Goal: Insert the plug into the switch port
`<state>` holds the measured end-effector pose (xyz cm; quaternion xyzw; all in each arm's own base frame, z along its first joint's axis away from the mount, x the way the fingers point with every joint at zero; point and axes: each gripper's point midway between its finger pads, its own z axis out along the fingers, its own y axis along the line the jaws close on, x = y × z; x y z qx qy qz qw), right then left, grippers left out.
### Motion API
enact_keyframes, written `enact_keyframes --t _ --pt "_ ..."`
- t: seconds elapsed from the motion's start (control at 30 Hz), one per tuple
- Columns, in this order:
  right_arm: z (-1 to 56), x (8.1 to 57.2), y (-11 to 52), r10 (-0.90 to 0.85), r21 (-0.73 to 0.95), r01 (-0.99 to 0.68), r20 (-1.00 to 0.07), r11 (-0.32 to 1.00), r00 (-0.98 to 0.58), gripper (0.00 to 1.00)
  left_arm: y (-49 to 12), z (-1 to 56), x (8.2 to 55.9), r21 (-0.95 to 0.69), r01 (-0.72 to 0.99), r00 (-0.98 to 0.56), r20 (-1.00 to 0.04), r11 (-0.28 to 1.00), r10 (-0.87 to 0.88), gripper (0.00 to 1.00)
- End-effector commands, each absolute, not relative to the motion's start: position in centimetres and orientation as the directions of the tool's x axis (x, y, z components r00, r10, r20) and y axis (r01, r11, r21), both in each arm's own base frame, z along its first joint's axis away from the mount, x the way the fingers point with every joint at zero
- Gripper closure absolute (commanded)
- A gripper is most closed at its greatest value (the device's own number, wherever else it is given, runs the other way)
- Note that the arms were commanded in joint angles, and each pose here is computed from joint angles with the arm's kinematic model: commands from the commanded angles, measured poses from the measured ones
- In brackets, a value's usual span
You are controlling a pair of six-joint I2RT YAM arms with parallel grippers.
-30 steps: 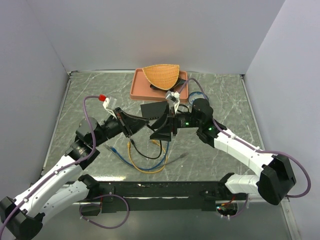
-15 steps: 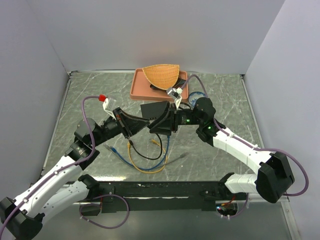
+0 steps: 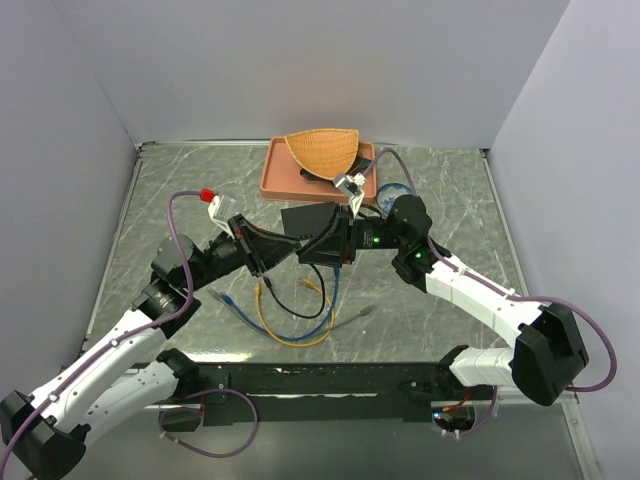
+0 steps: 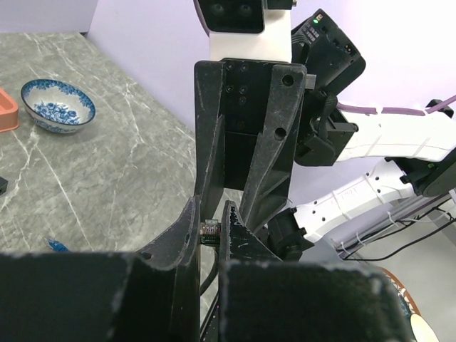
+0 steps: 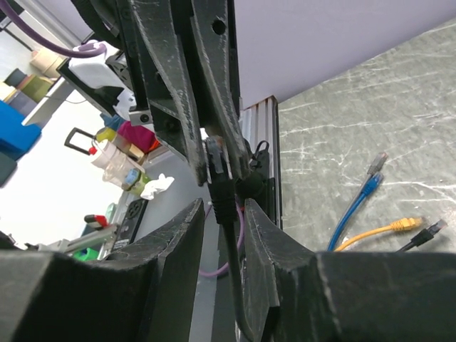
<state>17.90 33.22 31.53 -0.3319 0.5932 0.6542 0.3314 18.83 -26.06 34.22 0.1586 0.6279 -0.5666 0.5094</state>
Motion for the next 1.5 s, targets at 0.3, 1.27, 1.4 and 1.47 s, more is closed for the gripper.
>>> enact_keyframes --t 0.3,1.27,1.4,1.47 --pt "33.8 18.4 33.3 0.097 0.499 -0.861 -0.856 -0.101 -0.507 1.0 -26.0 35.6 18.3 -0.511 0.812 -0.388 -0.834 0.282 -0.392 0.99" --pt "41.4 19.8 20.3 0.202 0.2 -0.748 -0.975 0.632 -0.089 1.0 -20.4 34.7 22.1 -0.579 0.607 -0.241 -0.787 0.545 -0.567 0.04" --pt "41.6 20.2 17.3 0.201 0.166 -0.655 -0.979 0.737 -0.022 1.0 -21.0 34.2 22.6 -0.583 0.604 -0.26 -0.788 0.543 -0.558 0.04" --pt "40.9 20.7 16.5 0.19 0.161 -0.613 -0.982 0.773 -0.018 1.0 -21.3 33.7 23.0 -0.587 0.596 -0.273 -0.79 0.548 -0.55 0.04"
